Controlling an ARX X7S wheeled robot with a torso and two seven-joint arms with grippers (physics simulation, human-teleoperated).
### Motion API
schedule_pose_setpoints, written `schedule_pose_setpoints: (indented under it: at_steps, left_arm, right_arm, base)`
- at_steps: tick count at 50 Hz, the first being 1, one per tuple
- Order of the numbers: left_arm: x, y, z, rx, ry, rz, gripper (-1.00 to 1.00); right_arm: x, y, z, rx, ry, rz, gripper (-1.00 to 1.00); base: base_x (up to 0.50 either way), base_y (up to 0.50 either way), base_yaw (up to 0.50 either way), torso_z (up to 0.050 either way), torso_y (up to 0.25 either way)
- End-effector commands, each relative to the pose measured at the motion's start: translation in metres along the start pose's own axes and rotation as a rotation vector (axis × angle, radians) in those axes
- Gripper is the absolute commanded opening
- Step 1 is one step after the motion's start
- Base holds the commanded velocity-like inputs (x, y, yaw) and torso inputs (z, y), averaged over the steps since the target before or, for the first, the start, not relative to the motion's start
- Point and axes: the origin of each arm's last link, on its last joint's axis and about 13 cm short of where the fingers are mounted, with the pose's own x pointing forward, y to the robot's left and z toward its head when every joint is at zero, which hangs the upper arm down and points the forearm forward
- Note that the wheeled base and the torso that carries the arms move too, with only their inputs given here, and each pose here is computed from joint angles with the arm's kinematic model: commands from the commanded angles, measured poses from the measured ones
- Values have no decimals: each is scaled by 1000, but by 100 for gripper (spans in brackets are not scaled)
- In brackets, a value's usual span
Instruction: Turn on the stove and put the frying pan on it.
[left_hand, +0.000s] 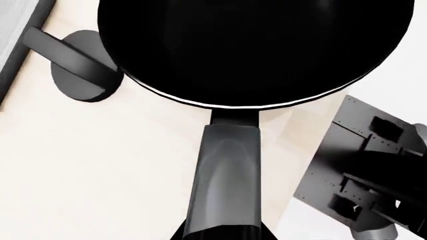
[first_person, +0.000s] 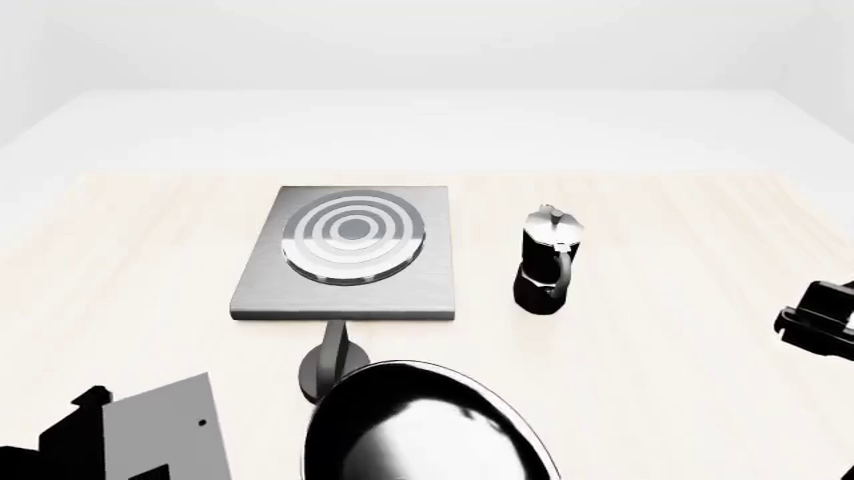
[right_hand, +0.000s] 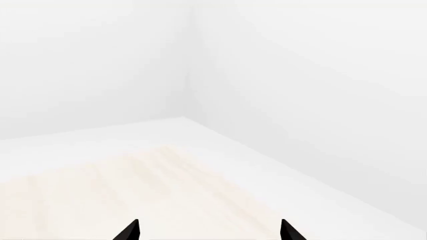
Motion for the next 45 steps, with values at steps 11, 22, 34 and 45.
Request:
schedule_pose_setpoints:
  at_steps: [11, 22, 34, 45]
  left_arm:
    - [-37, 38, 31, -248, -227, 180, -100]
    - [-59, 53, 47, -313, -343, 220, -100]
    - [-81, 69, 66, -487, -452, 326, -100]
    - [-71, 92, 88, -552, -502, 370, -100]
  right_arm:
    - [1, 1, 0, 0, 1, 2, 100]
    - [1, 0, -2, 1, 3, 0, 100]
    - [1, 0, -3, -1, 7, -1, 100]
    - [1, 0, -4, 1, 7, -1, 100]
  base:
    - [1, 0, 0, 0, 1]
    - [0, 0, 0, 0, 1]
    - [0, 0, 0, 0, 2]
    - [0, 0, 0, 0, 2]
